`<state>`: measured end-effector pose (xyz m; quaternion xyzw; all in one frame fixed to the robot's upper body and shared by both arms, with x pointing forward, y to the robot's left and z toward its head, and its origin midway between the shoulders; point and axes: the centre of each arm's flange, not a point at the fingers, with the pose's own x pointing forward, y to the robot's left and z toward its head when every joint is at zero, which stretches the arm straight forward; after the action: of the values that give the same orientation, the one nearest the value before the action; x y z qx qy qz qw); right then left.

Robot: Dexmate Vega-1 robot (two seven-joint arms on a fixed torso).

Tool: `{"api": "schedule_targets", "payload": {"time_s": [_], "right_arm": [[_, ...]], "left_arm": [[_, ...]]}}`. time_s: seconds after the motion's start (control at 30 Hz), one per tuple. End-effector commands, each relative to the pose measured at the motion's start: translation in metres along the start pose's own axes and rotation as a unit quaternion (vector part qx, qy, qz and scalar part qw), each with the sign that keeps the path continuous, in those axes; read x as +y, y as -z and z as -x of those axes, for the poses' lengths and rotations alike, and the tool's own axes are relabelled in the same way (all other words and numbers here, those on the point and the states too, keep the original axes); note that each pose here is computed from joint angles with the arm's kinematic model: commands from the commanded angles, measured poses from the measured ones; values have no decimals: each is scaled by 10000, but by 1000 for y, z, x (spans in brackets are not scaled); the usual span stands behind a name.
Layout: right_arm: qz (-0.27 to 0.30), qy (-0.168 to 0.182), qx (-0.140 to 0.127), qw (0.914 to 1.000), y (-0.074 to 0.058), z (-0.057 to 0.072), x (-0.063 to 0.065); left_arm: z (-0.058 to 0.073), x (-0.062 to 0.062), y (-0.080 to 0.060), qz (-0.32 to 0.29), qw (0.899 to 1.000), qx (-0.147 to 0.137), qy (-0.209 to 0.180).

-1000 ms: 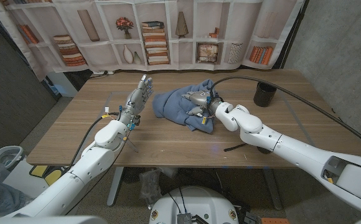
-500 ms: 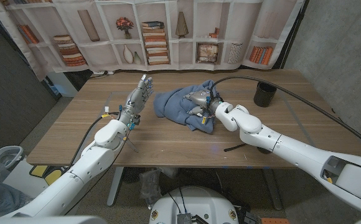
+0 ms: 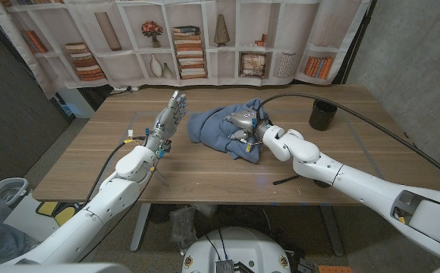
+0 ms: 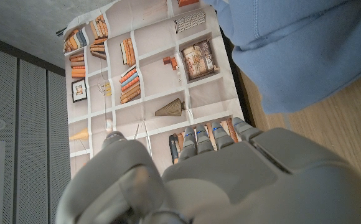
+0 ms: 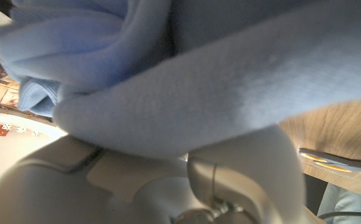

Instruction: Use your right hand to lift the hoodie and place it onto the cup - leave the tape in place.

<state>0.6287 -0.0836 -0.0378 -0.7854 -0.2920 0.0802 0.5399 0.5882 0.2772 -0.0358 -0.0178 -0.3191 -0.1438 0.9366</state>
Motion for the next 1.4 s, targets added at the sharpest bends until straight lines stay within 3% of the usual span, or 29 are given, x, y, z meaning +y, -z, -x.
{"api": "schedule_targets", "payload": {"time_s": [0.03, 0.53, 0.9, 1.4], "right_arm": [[-75, 255, -109, 9996, -1, 3, -3], [-179, 597, -213, 9978, -1, 9, -12], [-163, 667, -247, 9973, -3, 8, -13], [-213, 1015, -242, 9943, -6, 11, -17]], "left_arm": [[0, -1, 1, 16, 10000, 4, -3], [-1, -2, 1, 32, 10000, -26, 17], [2, -2, 2, 47, 10000, -27, 6], [6, -2, -1, 21, 10000, -21, 2]]}}
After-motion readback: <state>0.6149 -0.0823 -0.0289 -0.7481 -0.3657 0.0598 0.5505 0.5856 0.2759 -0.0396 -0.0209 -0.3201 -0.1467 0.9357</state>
